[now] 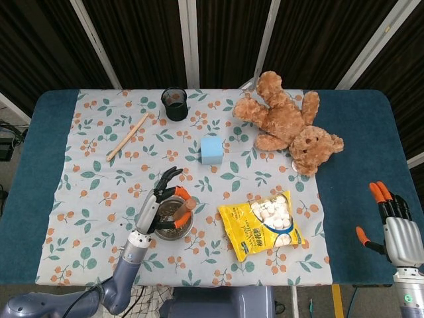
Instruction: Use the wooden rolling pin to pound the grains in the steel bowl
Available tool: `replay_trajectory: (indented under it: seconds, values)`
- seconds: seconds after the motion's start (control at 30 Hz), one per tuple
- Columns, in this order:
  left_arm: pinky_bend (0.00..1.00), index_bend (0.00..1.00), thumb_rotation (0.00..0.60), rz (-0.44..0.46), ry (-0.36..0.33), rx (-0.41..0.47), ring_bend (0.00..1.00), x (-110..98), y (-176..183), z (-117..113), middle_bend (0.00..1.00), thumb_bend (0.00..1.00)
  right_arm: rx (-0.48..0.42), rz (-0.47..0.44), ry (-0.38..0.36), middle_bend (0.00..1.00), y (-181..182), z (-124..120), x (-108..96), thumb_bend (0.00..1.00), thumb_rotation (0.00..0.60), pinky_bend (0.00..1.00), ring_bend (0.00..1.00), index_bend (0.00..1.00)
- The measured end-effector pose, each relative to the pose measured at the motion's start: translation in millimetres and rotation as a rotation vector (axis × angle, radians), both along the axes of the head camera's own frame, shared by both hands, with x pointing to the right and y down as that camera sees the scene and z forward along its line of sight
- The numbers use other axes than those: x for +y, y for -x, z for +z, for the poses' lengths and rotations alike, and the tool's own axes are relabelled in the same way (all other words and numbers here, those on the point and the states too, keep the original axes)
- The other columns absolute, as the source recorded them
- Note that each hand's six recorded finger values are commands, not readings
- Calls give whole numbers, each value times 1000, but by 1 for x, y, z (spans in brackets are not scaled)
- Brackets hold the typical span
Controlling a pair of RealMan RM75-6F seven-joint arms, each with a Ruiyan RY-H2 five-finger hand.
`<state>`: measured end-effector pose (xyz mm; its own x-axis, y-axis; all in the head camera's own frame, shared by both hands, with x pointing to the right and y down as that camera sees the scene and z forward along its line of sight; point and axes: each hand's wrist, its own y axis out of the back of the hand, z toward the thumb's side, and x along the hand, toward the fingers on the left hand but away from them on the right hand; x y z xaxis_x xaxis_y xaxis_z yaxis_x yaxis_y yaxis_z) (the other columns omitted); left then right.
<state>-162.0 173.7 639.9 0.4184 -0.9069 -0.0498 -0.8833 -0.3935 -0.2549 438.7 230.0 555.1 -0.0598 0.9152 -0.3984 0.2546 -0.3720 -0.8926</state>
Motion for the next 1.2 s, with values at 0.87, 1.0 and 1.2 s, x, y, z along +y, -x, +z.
replay_trajectory:
  seconds: [0.87,1.0,1.2]
  values:
    - [5,578,600,-5,4,0,132,12,16,18,637,775,5,-2,-1,0,-2,1,10,359,600,0,0,0]
    - [5,578,600,-3,3,-4,132,13,16,18,637,775,4,-1,-2,0,-2,1,9,359,600,0,0,0]
    - [5,578,600,-4,4,-10,132,14,16,19,637,775,2,-2,-4,0,0,0,5,359,600,0,0,0]
